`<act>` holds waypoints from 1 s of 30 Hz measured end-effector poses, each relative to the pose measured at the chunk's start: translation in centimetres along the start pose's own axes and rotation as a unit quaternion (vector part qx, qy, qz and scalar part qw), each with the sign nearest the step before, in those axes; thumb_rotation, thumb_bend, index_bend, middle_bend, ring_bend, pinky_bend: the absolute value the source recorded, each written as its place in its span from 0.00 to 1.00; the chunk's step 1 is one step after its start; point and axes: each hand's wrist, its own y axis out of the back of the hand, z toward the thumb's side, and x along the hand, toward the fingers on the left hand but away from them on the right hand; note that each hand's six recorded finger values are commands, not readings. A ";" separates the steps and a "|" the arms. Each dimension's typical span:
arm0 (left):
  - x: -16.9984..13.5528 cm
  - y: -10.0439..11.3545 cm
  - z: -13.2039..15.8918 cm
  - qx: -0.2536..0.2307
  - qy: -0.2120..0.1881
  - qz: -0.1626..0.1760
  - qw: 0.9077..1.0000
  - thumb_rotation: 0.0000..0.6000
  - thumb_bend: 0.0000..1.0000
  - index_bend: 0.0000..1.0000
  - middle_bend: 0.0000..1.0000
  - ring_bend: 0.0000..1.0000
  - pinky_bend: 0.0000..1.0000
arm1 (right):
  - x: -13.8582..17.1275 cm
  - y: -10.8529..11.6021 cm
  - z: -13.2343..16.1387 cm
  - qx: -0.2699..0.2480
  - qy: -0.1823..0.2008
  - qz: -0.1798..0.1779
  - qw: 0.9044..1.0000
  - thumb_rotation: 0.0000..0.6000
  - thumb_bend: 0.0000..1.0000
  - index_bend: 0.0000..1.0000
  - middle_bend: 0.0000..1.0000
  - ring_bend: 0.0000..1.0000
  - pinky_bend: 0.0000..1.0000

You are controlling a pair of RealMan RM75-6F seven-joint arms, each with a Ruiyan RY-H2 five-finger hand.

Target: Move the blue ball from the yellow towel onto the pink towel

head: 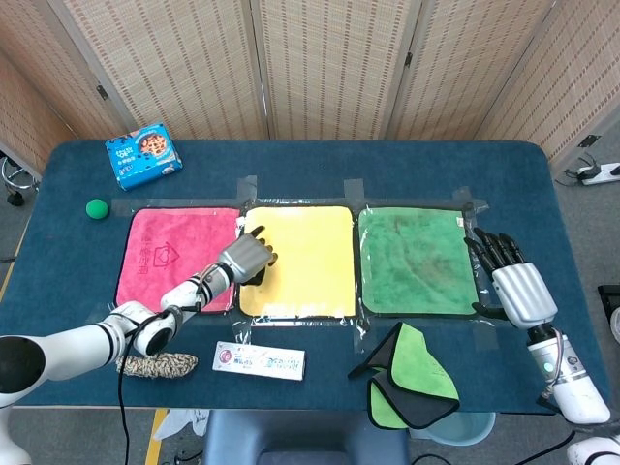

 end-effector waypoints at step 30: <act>-2.4 -2.4 2.6 0.049 -0.040 0.015 0.998 0.41 1.00 0.35 0.35 0.25 0.05 | 0.4 -0.4 0.0 -0.012 0.000 0.000 1.000 1.00 0.08 0.00 0.00 0.00 0.00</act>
